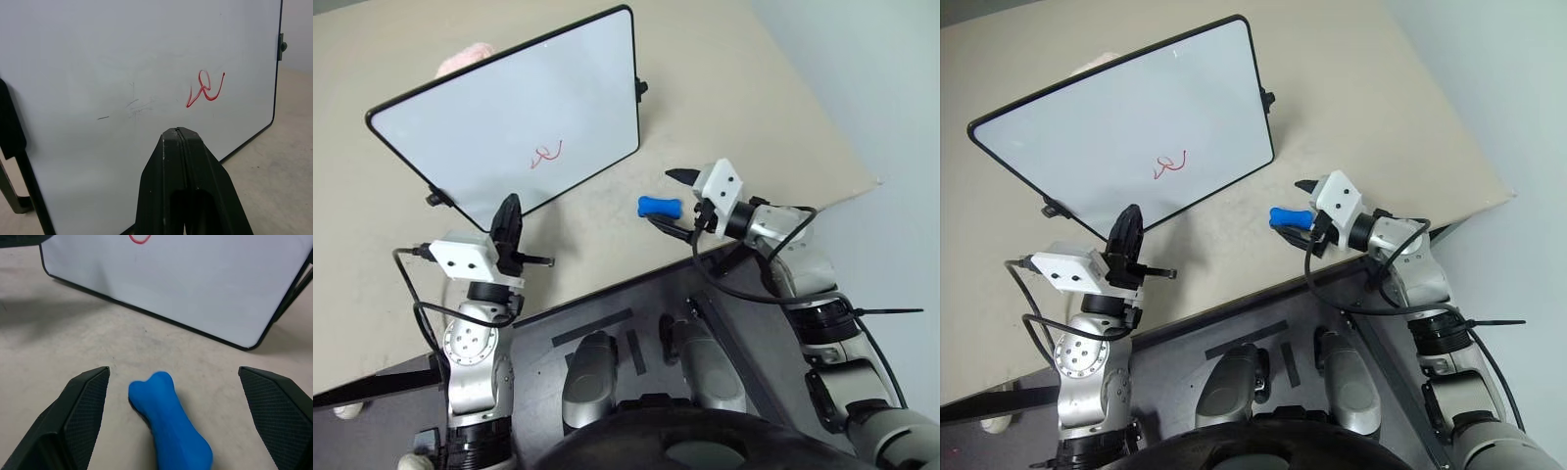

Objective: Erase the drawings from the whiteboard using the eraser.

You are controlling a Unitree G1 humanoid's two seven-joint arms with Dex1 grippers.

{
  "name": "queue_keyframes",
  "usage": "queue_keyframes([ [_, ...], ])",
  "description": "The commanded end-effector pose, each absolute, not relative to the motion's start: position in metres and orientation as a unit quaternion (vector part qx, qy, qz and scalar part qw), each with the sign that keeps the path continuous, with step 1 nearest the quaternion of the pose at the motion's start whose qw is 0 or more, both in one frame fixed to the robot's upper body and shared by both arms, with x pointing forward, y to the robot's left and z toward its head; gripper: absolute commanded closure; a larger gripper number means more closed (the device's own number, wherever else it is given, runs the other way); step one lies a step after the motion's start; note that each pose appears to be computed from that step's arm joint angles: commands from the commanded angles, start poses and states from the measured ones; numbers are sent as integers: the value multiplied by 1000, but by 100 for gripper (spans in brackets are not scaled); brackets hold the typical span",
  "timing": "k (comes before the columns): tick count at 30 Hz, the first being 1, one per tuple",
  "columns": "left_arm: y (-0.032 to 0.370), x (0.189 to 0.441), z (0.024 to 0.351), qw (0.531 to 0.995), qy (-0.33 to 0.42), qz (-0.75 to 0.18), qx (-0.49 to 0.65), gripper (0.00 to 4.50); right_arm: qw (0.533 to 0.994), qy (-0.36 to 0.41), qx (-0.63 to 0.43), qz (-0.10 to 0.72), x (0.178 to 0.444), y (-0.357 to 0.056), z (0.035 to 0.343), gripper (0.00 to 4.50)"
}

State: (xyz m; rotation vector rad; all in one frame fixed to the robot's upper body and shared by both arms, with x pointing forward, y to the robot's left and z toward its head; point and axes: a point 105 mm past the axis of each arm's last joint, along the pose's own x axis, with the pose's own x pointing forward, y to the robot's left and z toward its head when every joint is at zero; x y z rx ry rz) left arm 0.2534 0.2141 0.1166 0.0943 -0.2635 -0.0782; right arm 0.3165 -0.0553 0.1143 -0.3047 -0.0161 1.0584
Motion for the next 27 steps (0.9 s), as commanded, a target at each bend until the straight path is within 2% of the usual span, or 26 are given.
queue_keyframes([
  [1,214,253,134,985,-161,-42,51,450,851,-35,-146,504,316,-49,127,4],
  [17,204,254,127,985,-162,-42,42,450,844,-31,-150,514,314,-52,129,4],
  [27,208,238,124,987,-155,-25,45,450,835,-2,-143,532,310,-63,126,4],
])
